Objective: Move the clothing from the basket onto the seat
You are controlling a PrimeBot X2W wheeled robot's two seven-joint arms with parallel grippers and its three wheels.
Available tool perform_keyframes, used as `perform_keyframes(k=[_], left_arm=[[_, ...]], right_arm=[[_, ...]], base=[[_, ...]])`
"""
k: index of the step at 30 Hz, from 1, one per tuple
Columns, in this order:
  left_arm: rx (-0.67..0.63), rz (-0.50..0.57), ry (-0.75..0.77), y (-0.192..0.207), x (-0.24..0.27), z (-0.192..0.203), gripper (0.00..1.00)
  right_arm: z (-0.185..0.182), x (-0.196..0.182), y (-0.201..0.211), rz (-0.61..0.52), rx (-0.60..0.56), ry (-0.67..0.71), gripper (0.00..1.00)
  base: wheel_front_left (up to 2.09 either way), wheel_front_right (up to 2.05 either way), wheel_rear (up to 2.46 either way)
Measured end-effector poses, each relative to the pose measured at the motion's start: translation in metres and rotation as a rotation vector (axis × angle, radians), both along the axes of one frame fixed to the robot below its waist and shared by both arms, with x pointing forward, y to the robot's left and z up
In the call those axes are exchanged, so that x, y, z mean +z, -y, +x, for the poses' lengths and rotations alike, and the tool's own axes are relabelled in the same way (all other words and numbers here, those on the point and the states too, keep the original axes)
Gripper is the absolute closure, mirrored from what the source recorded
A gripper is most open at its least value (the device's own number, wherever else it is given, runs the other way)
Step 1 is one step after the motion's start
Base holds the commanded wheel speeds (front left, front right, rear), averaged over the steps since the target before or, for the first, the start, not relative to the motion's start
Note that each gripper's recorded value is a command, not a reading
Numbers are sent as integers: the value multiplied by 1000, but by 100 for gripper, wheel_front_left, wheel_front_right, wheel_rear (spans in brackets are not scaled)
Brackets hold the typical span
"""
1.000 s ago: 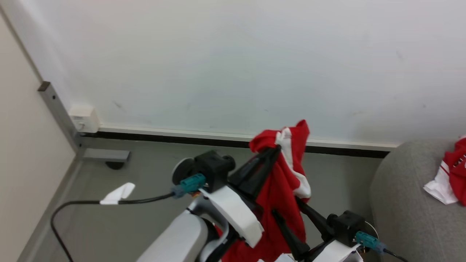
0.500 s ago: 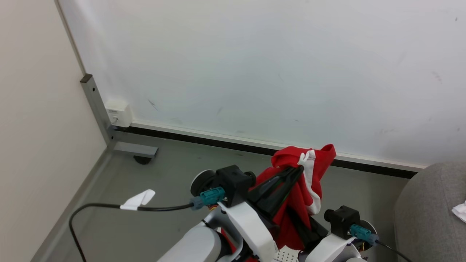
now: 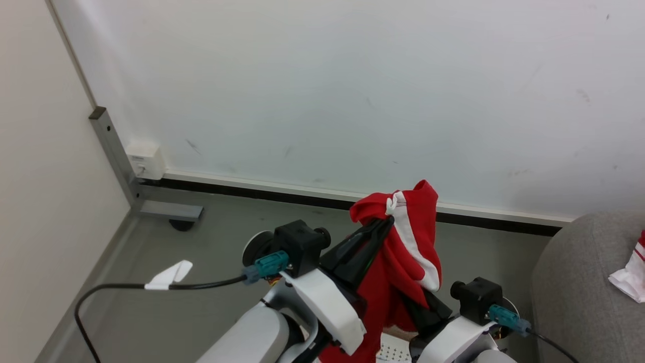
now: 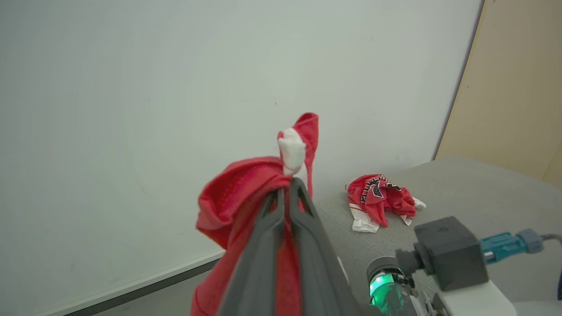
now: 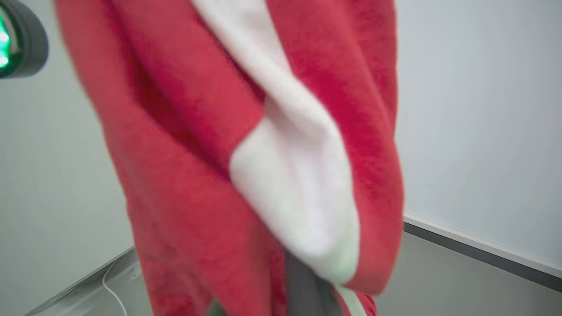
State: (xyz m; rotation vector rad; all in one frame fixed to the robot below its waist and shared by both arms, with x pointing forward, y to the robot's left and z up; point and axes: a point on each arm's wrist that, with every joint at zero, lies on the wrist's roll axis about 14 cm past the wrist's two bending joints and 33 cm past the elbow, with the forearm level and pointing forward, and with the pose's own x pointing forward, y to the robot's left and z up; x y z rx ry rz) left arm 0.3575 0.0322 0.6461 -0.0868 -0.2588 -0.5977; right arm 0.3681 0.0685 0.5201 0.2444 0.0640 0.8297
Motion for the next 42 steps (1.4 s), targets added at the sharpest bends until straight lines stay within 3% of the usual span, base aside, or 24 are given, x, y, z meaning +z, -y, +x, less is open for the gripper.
perform_keyframes(k=[4,5,6,7,14,24,32,42], left_arm=[[0,3,-7,1,-3,2,100],[-5,3,-12,3,-5,2,91],[-10,1,-14,4,-6,2,67],[-15,-3,-11,6,-5,2,1],[-41,-19,-17,14,-7,2,0],[-188,-31,-43,57,-27,-5,0],[-360,-20,-44,110,-41,-11,0],[-519,19,-109,162,-75,-15,0]], right_arm=[[4,10,8,29,-26,18,100],[5,12,10,39,-34,22,100],[6,16,11,49,-40,29,100],[8,19,13,59,-49,34,100],[25,43,52,152,-176,72,100],[29,57,159,202,-451,139,100],[8,61,245,194,-686,190,100],[-29,56,314,177,-911,204,100]], base=[[0,0,0],[0,0,0],[0,0,0],[0,0,0],[0,0,0],[0,0,0],[0,0,0],[0,0,0]])
